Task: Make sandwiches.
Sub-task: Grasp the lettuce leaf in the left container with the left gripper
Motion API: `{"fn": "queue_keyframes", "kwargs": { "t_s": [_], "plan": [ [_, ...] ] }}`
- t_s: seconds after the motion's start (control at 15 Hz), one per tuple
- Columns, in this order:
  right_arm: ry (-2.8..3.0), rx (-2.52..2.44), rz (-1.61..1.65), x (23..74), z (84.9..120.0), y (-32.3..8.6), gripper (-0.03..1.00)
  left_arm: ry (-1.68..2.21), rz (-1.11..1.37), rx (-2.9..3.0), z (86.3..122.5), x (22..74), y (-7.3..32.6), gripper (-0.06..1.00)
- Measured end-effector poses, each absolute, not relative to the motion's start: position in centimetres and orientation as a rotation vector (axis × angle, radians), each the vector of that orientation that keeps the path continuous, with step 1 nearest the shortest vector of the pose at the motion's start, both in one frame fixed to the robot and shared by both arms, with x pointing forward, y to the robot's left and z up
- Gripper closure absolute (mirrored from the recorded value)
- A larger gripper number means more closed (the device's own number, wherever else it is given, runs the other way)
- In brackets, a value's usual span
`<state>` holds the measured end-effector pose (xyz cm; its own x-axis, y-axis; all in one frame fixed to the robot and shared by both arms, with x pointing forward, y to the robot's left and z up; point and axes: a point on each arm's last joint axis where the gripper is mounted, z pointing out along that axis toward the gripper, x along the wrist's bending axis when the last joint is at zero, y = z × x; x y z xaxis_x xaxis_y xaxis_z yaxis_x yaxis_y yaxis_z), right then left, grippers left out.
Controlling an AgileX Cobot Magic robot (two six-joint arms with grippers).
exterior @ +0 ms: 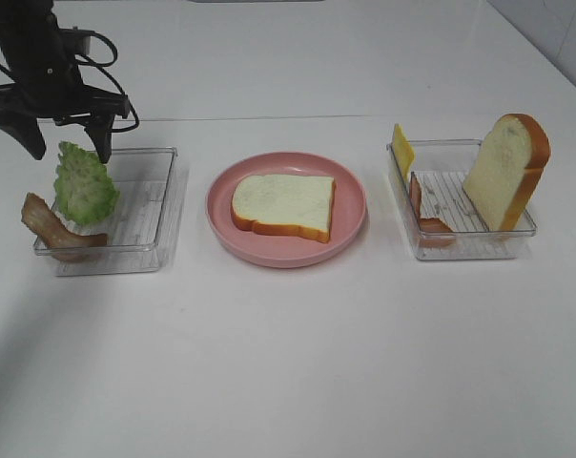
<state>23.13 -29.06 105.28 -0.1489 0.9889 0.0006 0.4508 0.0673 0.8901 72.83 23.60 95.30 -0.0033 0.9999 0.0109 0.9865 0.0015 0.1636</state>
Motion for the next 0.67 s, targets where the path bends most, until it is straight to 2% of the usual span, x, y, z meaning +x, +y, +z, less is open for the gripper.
{"fn": "queue_keyframes", "kwargs": {
  "t_s": [0.2, 0.33, 0.4, 0.67],
  "plan": [
    [1.683, 1.449, 1.029, 23.1, 105.3, -29.1, 0.21, 2.156, 0.170, 2.151, 94.3, 72.9, 23.6, 0.18],
    [1.683, 1.449, 1.029, 23.1, 105.3, -29.1, 0.21, 2.162, 0.160, 2.158, 93.7, 73.0, 23.6, 0.23],
    [1.683, 1.449, 1.029, 23.1, 105.3, -29.1, 0.21, 2.163, 0.159, 2.159, 93.6, 73.0, 23.6, 0.34],
    [1.683, 1.449, 1.029, 23.1, 105.3, -29.1, 0.21, 2.163, 0.159, 2.159, 93.6, 73.0, 23.6, 0.53]
  ]
}}
